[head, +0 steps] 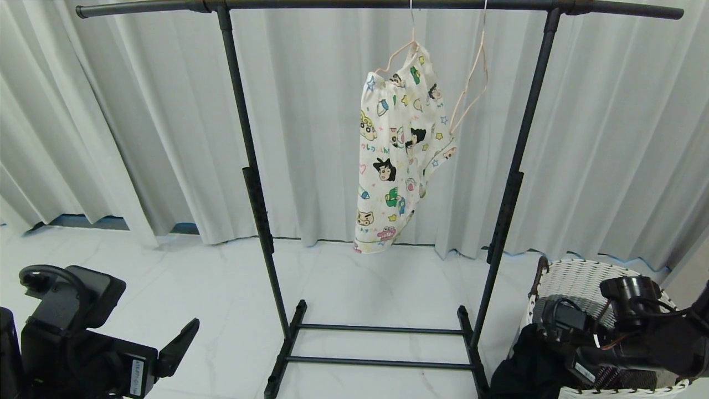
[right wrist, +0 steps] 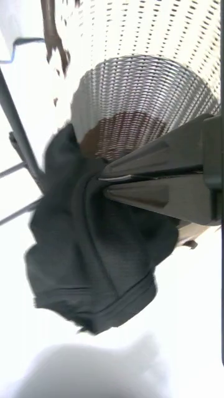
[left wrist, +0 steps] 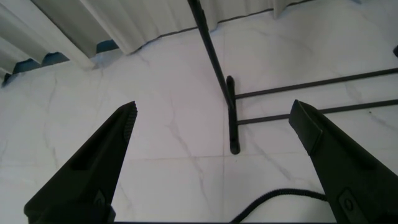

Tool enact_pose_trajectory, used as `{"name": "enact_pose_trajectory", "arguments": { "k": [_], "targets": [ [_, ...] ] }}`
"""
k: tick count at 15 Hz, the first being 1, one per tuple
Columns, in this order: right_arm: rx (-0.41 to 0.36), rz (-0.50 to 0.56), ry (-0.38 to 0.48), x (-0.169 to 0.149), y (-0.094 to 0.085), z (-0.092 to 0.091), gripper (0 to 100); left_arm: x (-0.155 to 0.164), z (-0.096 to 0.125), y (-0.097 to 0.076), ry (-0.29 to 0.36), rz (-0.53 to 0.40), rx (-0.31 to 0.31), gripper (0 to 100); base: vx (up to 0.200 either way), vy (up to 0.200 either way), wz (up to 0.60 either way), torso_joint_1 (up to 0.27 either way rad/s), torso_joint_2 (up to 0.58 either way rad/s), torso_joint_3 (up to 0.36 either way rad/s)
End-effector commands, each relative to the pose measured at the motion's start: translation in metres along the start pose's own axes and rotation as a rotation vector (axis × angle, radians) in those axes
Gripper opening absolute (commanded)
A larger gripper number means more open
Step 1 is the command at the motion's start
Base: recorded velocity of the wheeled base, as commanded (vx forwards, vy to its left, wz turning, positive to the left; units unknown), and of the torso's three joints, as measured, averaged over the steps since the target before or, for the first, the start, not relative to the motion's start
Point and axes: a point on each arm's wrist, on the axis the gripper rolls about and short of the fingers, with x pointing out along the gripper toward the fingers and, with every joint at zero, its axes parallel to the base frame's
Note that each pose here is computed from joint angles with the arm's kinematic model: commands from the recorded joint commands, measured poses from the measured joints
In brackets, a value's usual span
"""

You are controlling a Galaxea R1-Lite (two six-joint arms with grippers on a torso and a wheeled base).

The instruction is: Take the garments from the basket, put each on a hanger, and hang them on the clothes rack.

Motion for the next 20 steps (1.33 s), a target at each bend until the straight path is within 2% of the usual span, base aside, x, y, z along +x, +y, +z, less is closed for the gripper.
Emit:
{"name": "enact_pose_trajectory", "arguments": {
  "k": [1,3,6,7,8,10,13,14,16,18,19,20],
  "targets": [
    [0.039,-0.049,-0.102,-0.027,-0.001,0.03,0,-0.002,0.001,-0.005,-0.014,-0.038,0.011,100,0.0,0.0,0.0,0.0,0.0,0.0],
    [0.097,-0.048,-0.141,-0.046,0.001,0.047,0,-0.004,0.003,-0.014,-0.036,-0.124,0.036,100,0.0,0.0,0.0,0.0,0.0,0.0],
    [0.123,-0.037,-0.205,-0.076,-0.006,0.066,0,-0.004,0.005,-0.031,-0.071,-0.394,0.078,100,0.0,0.0,0.0,0.0,0.0,0.0],
    [0.131,-0.034,-0.215,-0.082,-0.008,0.069,0,-0.003,0.005,-0.034,-0.067,-0.437,0.085,100,0.0,0.0,0.0,0.0,0.0,0.0],
    [0.145,-0.012,-0.239,-0.099,-0.012,0.08,0,0.006,0.008,-0.045,-0.038,-0.52,0.109,100,0.0,0.0,0.0,0.0,0.0,0.0],
    [0.145,0.018,-0.277,-0.116,-0.016,0.09,0,0.02,0.023,-0.064,-0.025,-0.579,0.128,100,0.0,0.0,0.0,0.0,0.0,0.0],
    [0.174,0.016,-0.342,-0.133,-0.017,0.102,0,0.042,0.054,-0.111,-0.004,-0.764,0.065,100,0.0,0.0,0.0,0.0,0.0,0.0],
    [0.197,0.013,-0.366,-0.14,-0.016,0.106,0,0.048,0.054,-0.129,0.026,-0.827,0.077,100,0.0,0.0,0.0,0.0,0.0,0.0],
    [0.23,0.013,-0.403,-0.152,-0.012,0.112,0,0.064,0.052,-0.16,0.081,-0.896,0.112,100,0.0,0.0,0.0,0.0,0.0,0.0],
    [0.239,0.025,-0.439,-0.162,-0.006,0.116,0,0.075,0.052,-0.189,0.106,-0.959,0.132,100,0.0,0.0,0.0,0.0,0.0,0.0],
    [0.244,0.032,-0.458,-0.167,-0.002,0.119,0,0.08,0.05,-0.204,0.133,-1.015,0.124,100,0.0,0.0,0.0,0.0,0.0,0.0],
    [0.254,0.032,-0.473,-0.172,0.0,0.121,0,0.089,0.05,-0.218,0.154,-1.029,0.113,100,0.0,0.0,0.0,0.0,0.0,0.0]
  ]
}}
